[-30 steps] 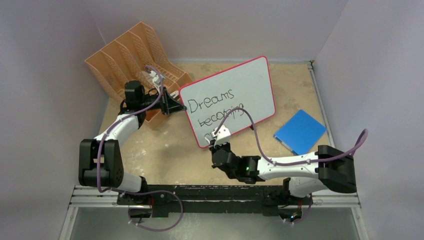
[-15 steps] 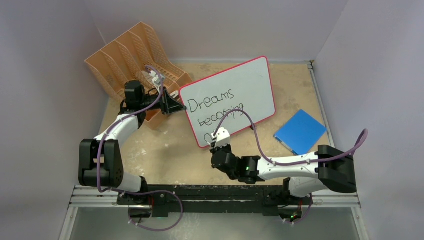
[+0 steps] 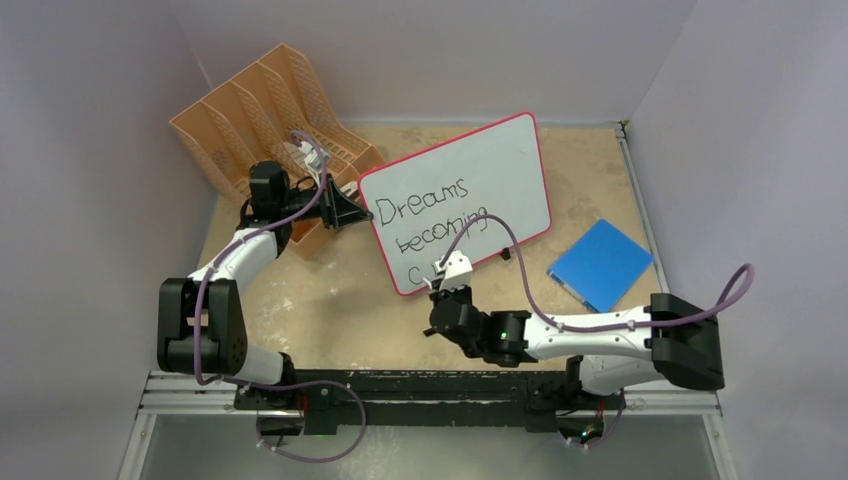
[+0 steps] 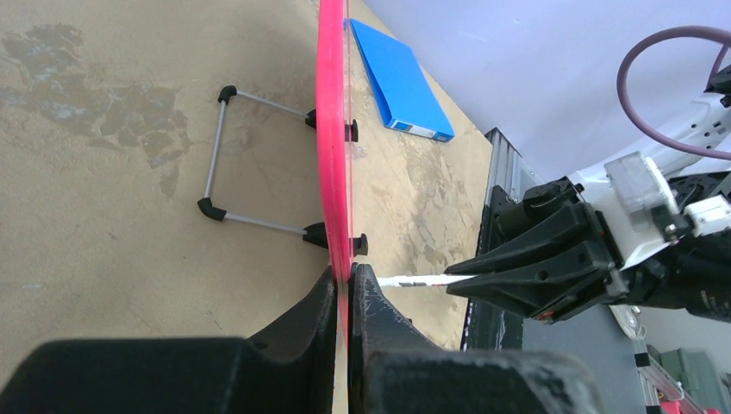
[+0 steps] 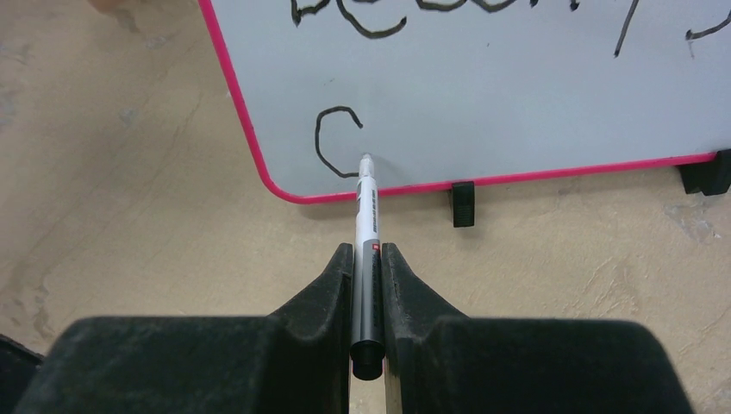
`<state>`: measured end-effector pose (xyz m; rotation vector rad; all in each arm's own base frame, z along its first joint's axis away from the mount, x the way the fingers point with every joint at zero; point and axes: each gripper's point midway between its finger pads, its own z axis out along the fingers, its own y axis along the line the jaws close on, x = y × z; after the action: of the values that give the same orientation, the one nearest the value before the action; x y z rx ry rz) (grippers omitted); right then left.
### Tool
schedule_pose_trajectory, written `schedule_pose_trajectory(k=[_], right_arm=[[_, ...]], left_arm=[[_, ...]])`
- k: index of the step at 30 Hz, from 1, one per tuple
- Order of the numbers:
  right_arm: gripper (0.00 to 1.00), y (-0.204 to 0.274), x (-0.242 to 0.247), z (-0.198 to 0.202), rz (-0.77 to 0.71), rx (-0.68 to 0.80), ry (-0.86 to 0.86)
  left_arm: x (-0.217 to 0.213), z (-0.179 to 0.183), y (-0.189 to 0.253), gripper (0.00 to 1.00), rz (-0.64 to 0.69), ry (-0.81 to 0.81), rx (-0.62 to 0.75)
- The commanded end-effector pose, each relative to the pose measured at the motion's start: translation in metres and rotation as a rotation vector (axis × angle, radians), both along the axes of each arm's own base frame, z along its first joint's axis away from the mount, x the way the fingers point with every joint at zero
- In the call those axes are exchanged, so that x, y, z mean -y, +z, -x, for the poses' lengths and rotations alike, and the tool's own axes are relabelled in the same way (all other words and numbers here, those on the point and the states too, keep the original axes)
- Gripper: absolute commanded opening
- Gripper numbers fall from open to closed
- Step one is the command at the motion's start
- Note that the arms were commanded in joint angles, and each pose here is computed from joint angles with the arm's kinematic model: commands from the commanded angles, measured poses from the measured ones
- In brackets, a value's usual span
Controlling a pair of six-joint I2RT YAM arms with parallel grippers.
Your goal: Write a sentence on the whiteboard
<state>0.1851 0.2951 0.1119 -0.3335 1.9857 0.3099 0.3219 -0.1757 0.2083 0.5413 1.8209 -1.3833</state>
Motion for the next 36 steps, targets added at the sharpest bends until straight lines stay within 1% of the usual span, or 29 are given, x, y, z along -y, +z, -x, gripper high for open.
schedule_pose_trajectory(k=[1,5,11,16,24,36], right_arm=[[0.00,0.037,-0.002,-0.005,-0.132,0.057,-0.006],[0.00,0.050,0.000,-0.008,-0.141,0.084,-0.001],[0.00,0.057,0.007,-0.026,-0.154,0.106,-0.047],[0.00,0.063,0.006,-0.034,-0.162,0.122,-0.042],[0.00,0.063,-0.003,-0.033,-0.163,0.120,0.000],[0.00,0.059,-0.006,-0.035,-0.144,0.115,0.001]], left_arm=[[-0.004,-0.009,0.017,0.00,-0.008,0.023,0.092],[-0.004,-0.009,0.017,0.00,-0.008,0.024,0.094],[-0.004,-0.009,0.017,0.00,-0.008,0.024,0.093],[-0.004,-0.009,0.016,0.00,-0.008,0.022,0.092],[-0.004,-0.009,0.016,0.00,-0.007,0.023,0.089],[-0.004,-0.009,0.016,0.00,-0.007,0.021,0.090]])
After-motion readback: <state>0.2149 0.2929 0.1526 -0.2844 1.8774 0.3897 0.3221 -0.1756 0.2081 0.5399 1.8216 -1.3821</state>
